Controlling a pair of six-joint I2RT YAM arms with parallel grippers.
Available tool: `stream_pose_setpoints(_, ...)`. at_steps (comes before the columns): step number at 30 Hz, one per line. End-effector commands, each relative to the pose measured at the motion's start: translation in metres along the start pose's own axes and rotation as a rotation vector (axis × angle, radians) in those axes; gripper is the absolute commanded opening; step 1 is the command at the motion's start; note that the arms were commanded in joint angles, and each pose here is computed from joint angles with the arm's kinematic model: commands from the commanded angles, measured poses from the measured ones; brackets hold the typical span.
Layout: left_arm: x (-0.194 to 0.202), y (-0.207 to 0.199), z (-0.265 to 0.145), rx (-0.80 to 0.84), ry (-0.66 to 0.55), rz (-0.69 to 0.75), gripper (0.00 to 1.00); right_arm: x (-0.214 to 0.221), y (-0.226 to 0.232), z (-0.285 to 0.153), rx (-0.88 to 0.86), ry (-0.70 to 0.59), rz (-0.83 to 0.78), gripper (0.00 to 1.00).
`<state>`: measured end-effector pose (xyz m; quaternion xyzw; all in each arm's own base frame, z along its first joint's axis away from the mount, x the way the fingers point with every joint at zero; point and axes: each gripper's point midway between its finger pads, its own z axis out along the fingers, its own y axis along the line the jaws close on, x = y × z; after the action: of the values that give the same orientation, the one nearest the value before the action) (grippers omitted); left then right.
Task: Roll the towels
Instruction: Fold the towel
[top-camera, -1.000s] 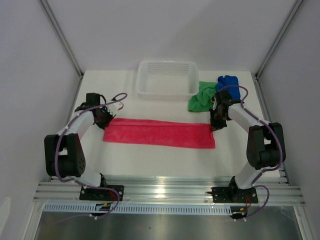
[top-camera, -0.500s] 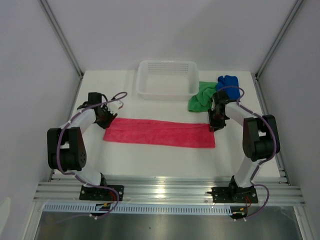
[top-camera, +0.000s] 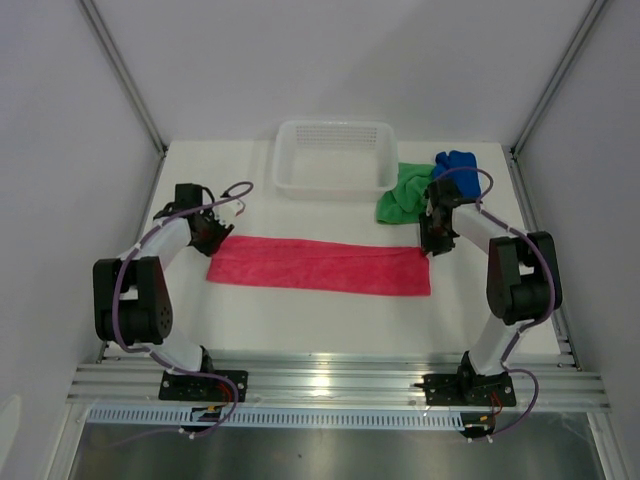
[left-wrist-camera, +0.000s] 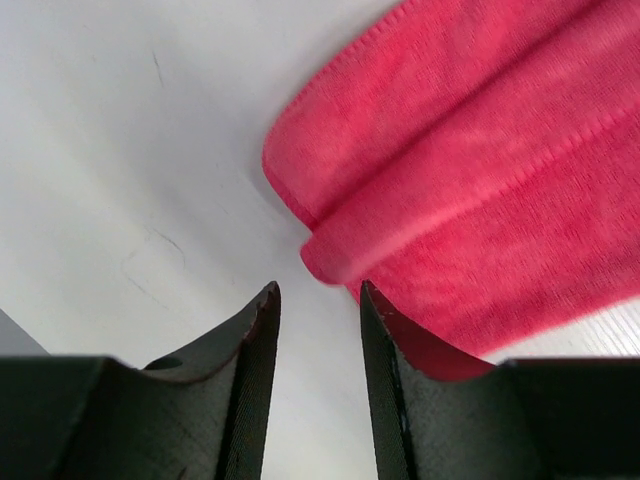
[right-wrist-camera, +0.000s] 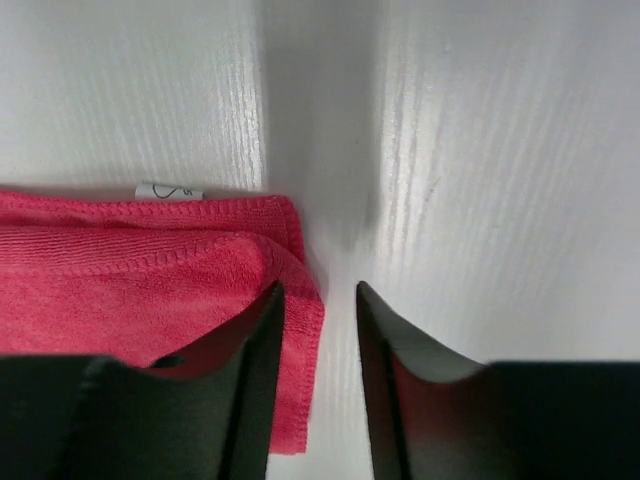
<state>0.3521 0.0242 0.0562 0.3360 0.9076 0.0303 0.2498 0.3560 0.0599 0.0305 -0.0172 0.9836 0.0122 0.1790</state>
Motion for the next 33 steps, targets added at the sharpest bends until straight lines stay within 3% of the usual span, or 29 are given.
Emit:
stream_pose_setpoints(1, 0.001, -0.015, -0.034, 0.041, -0.008, 0.004, 0.41, -0.024, -0.01, -0.042, 0.051, -0.138, 0.066, 0.4)
stream_pose_setpoints(4, 0.024, -0.041, -0.043, 0.11, 0.054, -0.051, 0.56, -0.004, -0.018, -0.06, 0.089, -0.14, 0.146, 0.55)
stream_pose_setpoints(6, 0.037, -0.052, -0.039, 0.146, 0.108, -0.086, 0.58, 0.008, -0.007, -0.071, 0.019, -0.15, 0.177, 0.6)
stream_pose_setpoints(13, 0.054, -0.048, -0.011, 0.108, 0.188, -0.183, 0.58, 0.08, -0.001, -0.041, -0.01, -0.001, 0.308, 0.58)
stream_pose_setpoints(20, 0.053, -0.052, 0.001, 0.154, 0.213, -0.222, 0.54, 0.098, 0.013, -0.018, -0.087, 0.037, 0.369, 0.52)
stream_pose_setpoints(24, 0.057, -0.053, 0.006, 0.161, 0.227, -0.232, 0.38, 0.102, 0.013, -0.016, -0.086, 0.037, 0.368, 0.44)
stream_pose_setpoints(25, 0.055, -0.055, 0.006, 0.172, 0.218, -0.239, 0.3, 0.102, 0.013, -0.016, -0.089, 0.033, 0.368, 0.42)
stream_pose_setpoints(27, 0.054, -0.056, 0.006, 0.179, 0.214, -0.245, 0.23, 0.102, 0.017, -0.018, -0.116, 0.03, 0.368, 0.34)
stream_pose_setpoints(30, 0.055, -0.058, 0.005, 0.189, 0.214, -0.241, 0.01, 0.104, 0.021, -0.02, -0.14, 0.032, 0.368, 0.16)
stream_pose_setpoints(31, 0.057, -0.06, 0.005, 0.199, 0.21, -0.241, 0.01, 0.104, 0.022, -0.021, -0.147, 0.029, 0.368, 0.07)
stream_pose_setpoints(33, 0.057, -0.061, 0.003, 0.203, 0.202, -0.243, 0.0, 0.104, 0.024, -0.024, -0.162, 0.024, 0.367, 0.0)
